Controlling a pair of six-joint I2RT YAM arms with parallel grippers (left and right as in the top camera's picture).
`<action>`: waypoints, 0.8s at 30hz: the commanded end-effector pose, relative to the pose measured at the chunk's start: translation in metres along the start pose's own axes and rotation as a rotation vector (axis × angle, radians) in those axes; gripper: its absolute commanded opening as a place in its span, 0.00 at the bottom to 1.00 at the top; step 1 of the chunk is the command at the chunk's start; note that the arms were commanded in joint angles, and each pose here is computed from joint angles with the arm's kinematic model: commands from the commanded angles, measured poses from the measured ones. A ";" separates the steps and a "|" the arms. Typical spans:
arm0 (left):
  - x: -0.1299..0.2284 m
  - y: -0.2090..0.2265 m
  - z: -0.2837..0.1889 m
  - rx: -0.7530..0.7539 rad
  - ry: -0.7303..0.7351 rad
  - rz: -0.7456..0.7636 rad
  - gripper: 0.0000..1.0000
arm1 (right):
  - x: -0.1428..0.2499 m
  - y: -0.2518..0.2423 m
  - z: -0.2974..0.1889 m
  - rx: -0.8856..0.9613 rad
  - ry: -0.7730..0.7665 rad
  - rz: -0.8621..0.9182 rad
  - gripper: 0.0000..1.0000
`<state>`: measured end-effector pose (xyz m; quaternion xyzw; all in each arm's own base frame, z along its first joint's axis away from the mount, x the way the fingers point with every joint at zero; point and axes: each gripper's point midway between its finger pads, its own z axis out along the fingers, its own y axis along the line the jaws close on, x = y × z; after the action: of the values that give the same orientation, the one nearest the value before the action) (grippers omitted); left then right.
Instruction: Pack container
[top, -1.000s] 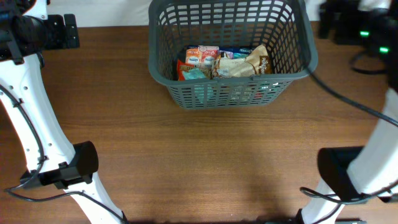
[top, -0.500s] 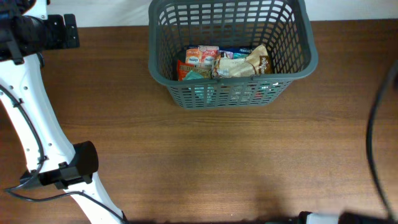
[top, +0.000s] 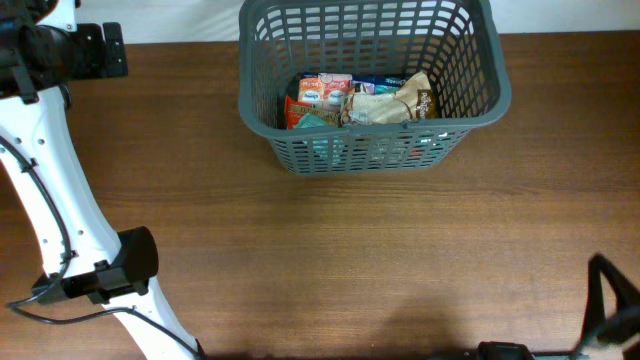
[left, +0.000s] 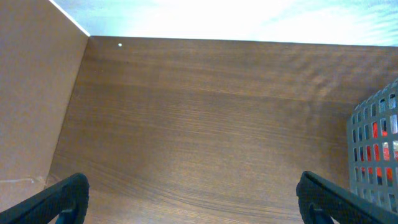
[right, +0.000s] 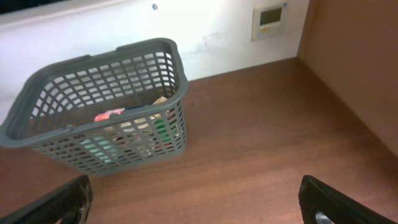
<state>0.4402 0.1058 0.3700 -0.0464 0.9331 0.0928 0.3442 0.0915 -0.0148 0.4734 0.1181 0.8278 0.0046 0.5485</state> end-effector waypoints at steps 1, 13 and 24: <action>0.001 0.002 -0.003 -0.009 -0.001 -0.011 0.99 | 0.006 -0.004 -0.014 0.002 -0.032 -0.006 0.99; 0.001 0.002 -0.003 -0.009 -0.001 -0.011 0.99 | 0.011 -0.022 0.001 0.119 -0.127 -0.084 0.99; 0.001 0.002 -0.003 -0.009 -0.001 -0.011 0.99 | 0.128 -0.002 0.120 -0.102 -0.139 -0.099 0.99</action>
<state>0.4402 0.1059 0.3698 -0.0464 0.9333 0.0929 0.3438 0.1248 -0.0226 0.3615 0.0881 0.7646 -0.0342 0.6375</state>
